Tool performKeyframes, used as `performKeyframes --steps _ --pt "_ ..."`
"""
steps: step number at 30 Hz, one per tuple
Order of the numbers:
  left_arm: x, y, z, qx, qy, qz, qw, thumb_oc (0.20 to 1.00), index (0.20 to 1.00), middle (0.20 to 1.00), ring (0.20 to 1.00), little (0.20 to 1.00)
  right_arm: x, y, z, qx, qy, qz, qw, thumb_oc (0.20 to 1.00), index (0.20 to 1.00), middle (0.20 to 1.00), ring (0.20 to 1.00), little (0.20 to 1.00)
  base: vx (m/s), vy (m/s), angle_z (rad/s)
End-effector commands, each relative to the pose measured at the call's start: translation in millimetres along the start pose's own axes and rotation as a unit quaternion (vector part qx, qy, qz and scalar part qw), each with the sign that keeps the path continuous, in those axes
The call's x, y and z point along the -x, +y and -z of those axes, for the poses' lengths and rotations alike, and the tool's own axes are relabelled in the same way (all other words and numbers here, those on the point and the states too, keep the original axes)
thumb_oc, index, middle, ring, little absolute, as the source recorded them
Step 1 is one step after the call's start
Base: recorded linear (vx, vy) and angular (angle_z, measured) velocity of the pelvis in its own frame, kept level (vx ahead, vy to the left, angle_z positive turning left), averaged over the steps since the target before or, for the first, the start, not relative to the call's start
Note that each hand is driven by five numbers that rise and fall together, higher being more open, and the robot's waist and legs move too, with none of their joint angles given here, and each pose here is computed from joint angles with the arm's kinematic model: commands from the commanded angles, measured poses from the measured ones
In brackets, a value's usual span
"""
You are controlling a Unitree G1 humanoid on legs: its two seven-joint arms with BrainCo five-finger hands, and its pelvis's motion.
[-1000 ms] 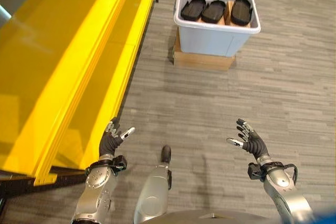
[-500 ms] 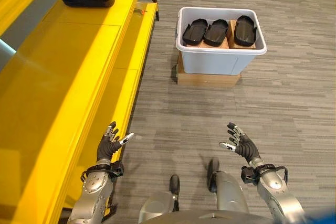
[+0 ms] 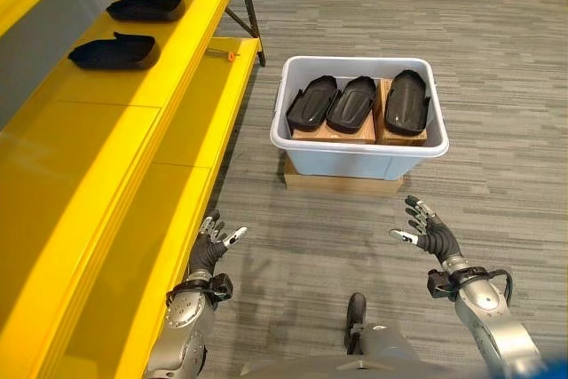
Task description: Move parts from the plastic box to the shelf.
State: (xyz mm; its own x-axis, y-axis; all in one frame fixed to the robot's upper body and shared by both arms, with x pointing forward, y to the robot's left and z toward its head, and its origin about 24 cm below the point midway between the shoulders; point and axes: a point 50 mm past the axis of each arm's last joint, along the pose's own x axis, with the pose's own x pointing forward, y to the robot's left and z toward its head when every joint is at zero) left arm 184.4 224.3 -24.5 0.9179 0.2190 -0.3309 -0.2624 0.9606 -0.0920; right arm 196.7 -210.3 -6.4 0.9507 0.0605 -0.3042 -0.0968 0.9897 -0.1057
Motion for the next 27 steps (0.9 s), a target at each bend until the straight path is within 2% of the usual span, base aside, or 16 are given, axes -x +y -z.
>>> performKeyframes --steps 1,7,16,27 --pt "-5 9 -28 -0.032 -0.061 0.004 0.998 1.000 1.000 1.000 1.000 1.000 -1 -4 -14 -0.010 -0.041 0.005 0.999 1.000 1.000 1.000 1.000 1.000 0.18 -0.139 -0.02" --pt "1 10 -17 -0.010 -0.037 -0.002 0.999 1.000 1.000 1.000 1.000 1.000 2 -14 -12 0.008 -0.035 0.035 0.999 1.000 1.000 1.000 1.000 1.000 0.24 -0.027 0.10" --pt "3 13 -10 -0.017 -0.030 -0.015 0.999 1.000 1.000 1.000 1.000 1.000 7 -9 -3 0.018 -0.017 0.025 0.999 1.000 1.000 1.000 1.000 1.000 0.27 0.167 -0.27" --pt "-5 13 -32 -0.032 -0.061 0.004 0.998 1.000 1.000 1.000 1.000 1.000 -2 4 -16 0.001 -0.046 0.008 0.999 1.000 1.000 1.000 1.000 1.000 0.13 0.217 -0.14"
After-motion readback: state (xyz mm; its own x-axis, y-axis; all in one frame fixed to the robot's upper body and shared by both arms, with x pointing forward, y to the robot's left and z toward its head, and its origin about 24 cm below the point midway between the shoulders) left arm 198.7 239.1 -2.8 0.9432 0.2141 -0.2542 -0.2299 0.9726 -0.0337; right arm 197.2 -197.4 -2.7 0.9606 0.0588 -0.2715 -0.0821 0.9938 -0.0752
